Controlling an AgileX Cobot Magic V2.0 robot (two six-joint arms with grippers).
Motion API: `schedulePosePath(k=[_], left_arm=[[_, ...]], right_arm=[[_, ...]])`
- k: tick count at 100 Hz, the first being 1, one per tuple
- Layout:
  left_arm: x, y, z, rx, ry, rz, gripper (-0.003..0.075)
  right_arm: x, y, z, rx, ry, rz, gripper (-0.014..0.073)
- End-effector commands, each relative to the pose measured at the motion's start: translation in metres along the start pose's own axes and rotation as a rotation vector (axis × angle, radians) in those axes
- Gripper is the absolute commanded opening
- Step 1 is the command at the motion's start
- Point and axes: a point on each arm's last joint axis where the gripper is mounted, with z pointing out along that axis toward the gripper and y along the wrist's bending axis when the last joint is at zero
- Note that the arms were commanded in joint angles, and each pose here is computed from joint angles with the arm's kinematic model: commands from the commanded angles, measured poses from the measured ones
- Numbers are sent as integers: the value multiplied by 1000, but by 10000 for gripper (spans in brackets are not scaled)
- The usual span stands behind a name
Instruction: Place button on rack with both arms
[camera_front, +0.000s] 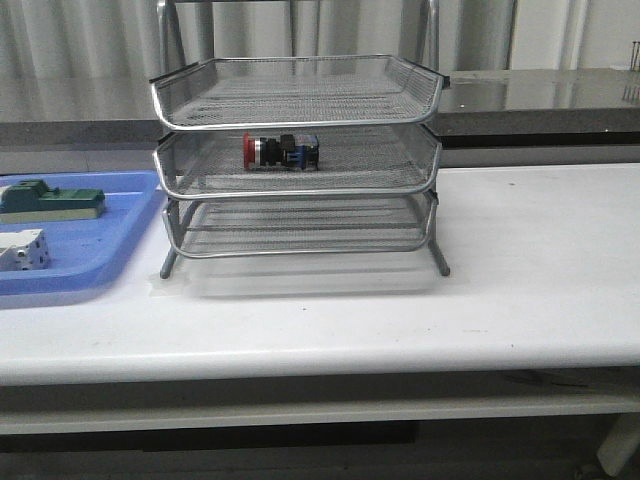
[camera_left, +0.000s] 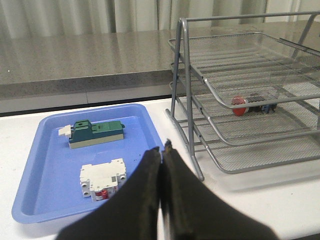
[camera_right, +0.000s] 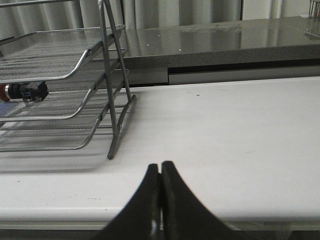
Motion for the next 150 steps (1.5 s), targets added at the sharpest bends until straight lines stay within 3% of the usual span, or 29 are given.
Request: schedulePosePath(k=[1,121,150], left_arm=[[-15,3,-1,-28,-85,-21,-21],[-13,3,-1,-37,-87,10,-21],[2,5,-11,-65,-164,5,-21]], right_arm=[[-16,1,-3,-3,-127,-11,-68],[-16,1,-3,-3,-127,-11,-68],[-16,1,-3,-3,-127,-11,-68]])
